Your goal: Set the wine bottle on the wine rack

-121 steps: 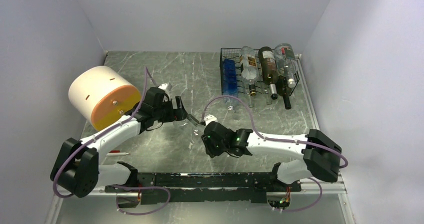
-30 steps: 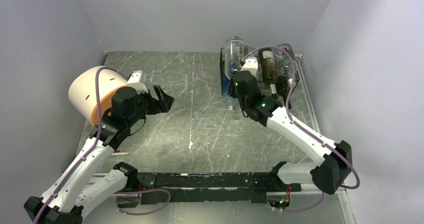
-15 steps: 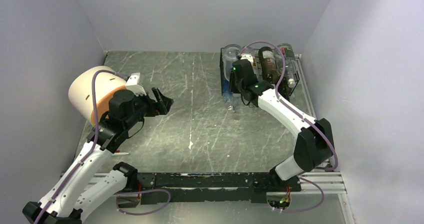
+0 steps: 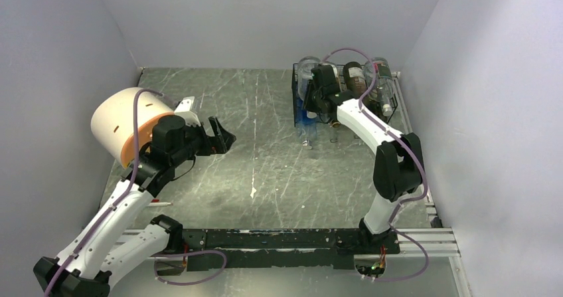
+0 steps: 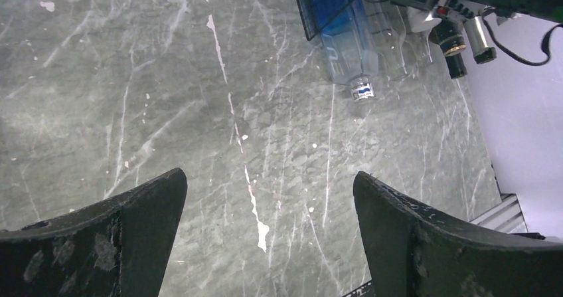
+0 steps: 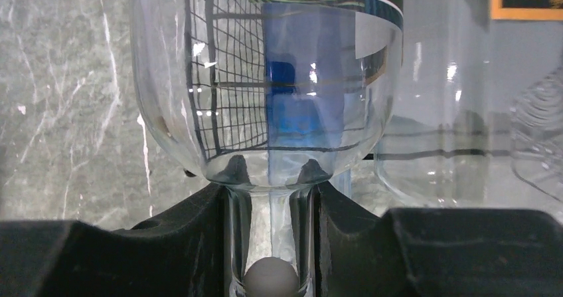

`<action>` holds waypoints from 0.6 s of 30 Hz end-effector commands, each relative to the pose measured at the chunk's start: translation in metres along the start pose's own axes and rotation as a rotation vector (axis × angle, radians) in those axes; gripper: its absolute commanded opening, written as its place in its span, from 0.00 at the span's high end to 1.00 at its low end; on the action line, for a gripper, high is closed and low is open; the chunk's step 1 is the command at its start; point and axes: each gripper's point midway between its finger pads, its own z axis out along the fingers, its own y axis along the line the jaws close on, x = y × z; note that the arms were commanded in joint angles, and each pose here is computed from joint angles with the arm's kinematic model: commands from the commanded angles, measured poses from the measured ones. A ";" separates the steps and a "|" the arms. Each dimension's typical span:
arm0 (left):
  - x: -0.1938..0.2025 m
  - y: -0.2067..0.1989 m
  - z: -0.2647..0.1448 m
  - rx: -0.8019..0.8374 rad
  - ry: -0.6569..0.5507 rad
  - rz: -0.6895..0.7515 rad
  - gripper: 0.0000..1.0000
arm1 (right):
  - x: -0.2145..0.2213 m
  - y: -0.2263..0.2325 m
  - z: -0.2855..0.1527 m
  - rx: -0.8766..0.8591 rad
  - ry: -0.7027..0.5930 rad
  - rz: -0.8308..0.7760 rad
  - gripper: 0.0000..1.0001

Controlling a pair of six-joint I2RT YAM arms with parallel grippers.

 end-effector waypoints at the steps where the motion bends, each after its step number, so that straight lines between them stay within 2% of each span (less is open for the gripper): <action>1: -0.005 -0.018 -0.006 0.067 0.019 -0.002 0.00 | -0.073 0.029 -0.014 -0.121 -0.202 0.033 0.93; 7: -0.009 -0.020 -0.008 0.086 0.002 0.031 0.00 | -0.068 0.027 -0.003 -0.114 -0.176 0.005 0.79; 11: -0.010 -0.024 -0.009 0.109 0.003 0.045 0.00 | -0.065 0.026 -0.004 -0.113 -0.162 0.003 0.50; 13: -0.011 -0.025 -0.010 0.107 0.005 0.048 0.00 | -0.066 0.024 -0.008 -0.110 -0.166 0.004 0.40; 16: -0.016 -0.025 -0.011 0.097 -0.002 0.063 0.00 | -0.069 0.021 -0.018 -0.104 -0.190 0.009 0.29; 18: -0.021 -0.025 -0.014 0.091 -0.011 0.074 0.00 | -0.071 0.020 -0.027 -0.104 -0.207 0.014 0.26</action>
